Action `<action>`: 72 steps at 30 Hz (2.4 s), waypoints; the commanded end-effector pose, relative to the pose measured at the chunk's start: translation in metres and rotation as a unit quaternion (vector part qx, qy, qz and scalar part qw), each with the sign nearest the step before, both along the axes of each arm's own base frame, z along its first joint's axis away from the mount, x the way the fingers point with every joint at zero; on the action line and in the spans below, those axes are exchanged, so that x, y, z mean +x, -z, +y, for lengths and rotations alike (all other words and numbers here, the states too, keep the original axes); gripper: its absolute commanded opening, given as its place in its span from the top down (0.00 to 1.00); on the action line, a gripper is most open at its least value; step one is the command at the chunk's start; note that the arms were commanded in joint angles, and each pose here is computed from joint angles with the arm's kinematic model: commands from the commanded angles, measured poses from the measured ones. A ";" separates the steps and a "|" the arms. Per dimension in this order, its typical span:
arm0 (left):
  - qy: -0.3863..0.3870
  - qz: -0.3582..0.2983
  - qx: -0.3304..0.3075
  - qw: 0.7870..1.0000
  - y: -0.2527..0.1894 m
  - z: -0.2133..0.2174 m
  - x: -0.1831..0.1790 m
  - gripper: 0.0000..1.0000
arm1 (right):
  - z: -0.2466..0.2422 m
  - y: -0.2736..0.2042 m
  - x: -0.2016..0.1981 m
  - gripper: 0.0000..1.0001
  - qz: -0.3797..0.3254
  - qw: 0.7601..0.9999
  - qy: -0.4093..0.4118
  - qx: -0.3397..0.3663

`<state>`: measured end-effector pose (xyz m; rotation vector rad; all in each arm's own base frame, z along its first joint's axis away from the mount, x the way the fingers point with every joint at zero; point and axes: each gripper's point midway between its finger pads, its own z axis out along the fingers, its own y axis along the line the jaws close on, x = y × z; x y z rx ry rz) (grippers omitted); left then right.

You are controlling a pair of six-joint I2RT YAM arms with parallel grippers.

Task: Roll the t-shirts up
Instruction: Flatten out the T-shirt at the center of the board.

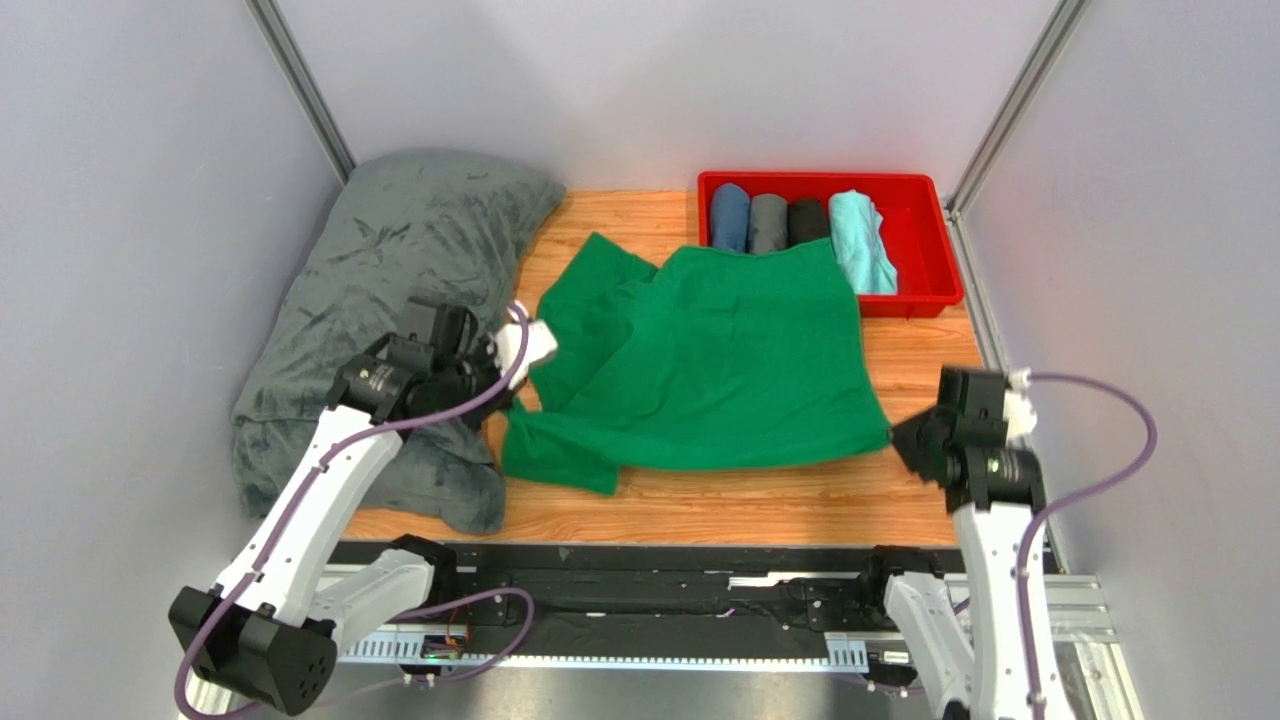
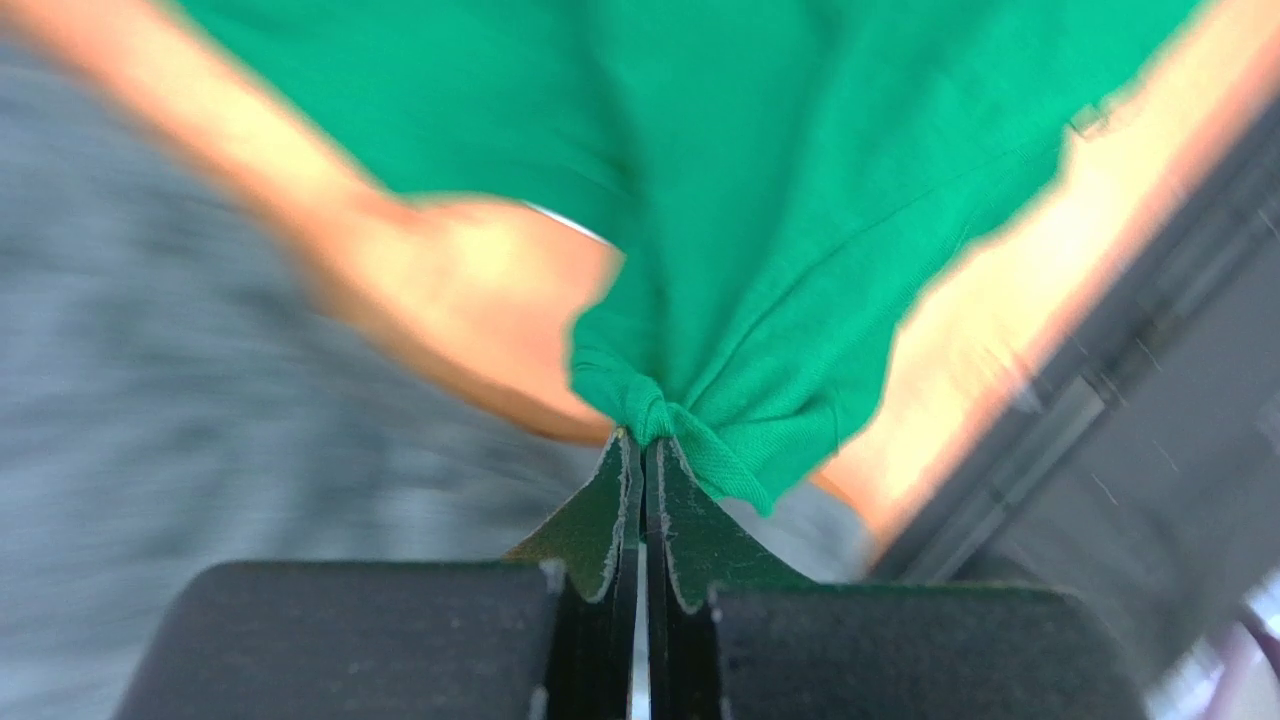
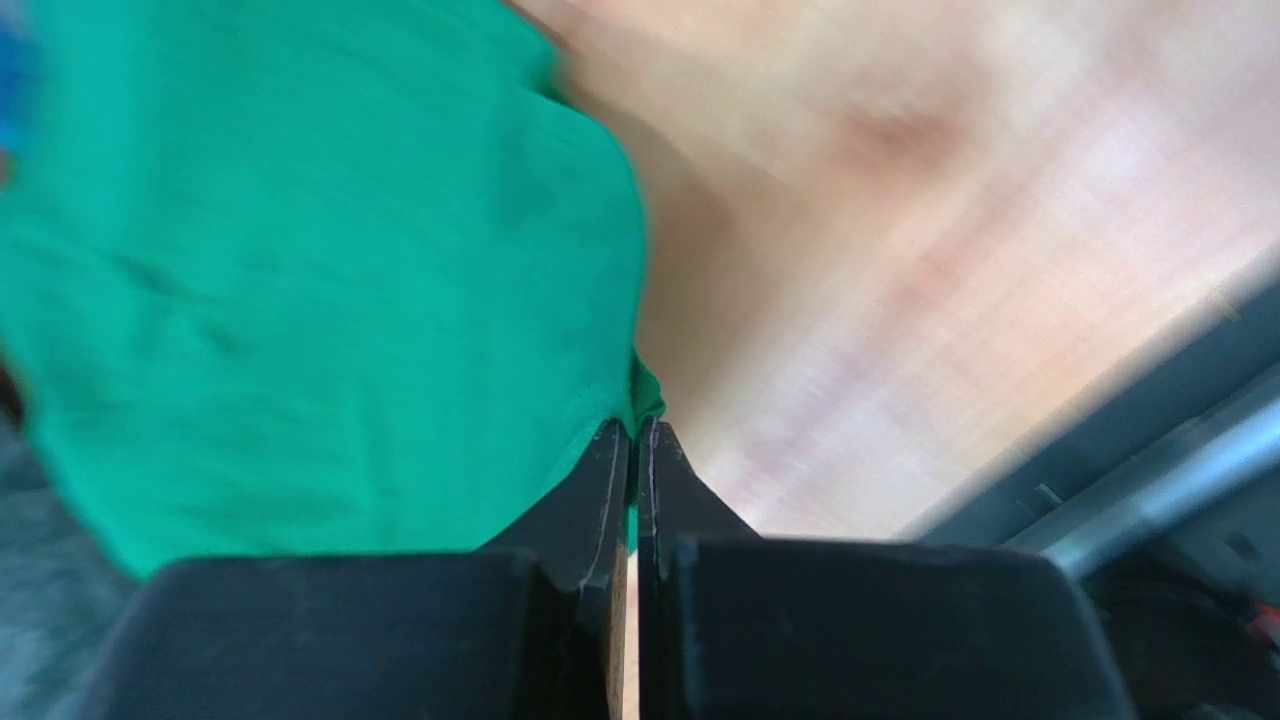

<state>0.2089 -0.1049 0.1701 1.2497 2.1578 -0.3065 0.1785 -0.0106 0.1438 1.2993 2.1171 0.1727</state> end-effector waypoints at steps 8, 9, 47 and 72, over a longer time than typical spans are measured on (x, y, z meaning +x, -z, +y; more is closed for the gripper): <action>-0.135 -0.398 -0.108 0.901 -0.308 0.003 0.129 1.00 | -0.020 -0.319 0.181 1.00 -0.344 0.929 -0.065 -0.118; -0.140 -0.416 -0.115 0.891 -0.325 0.007 0.124 1.00 | -0.022 -0.337 0.176 1.00 -0.360 0.922 -0.064 -0.131; 0.050 -0.229 -0.204 0.950 -0.191 -0.136 0.102 1.00 | -0.066 -0.329 0.078 1.00 -0.338 0.912 0.051 -0.226; 0.076 0.002 -0.118 0.990 0.072 -0.224 0.172 1.00 | -0.010 -0.096 0.114 1.00 -0.168 0.980 -0.060 -0.090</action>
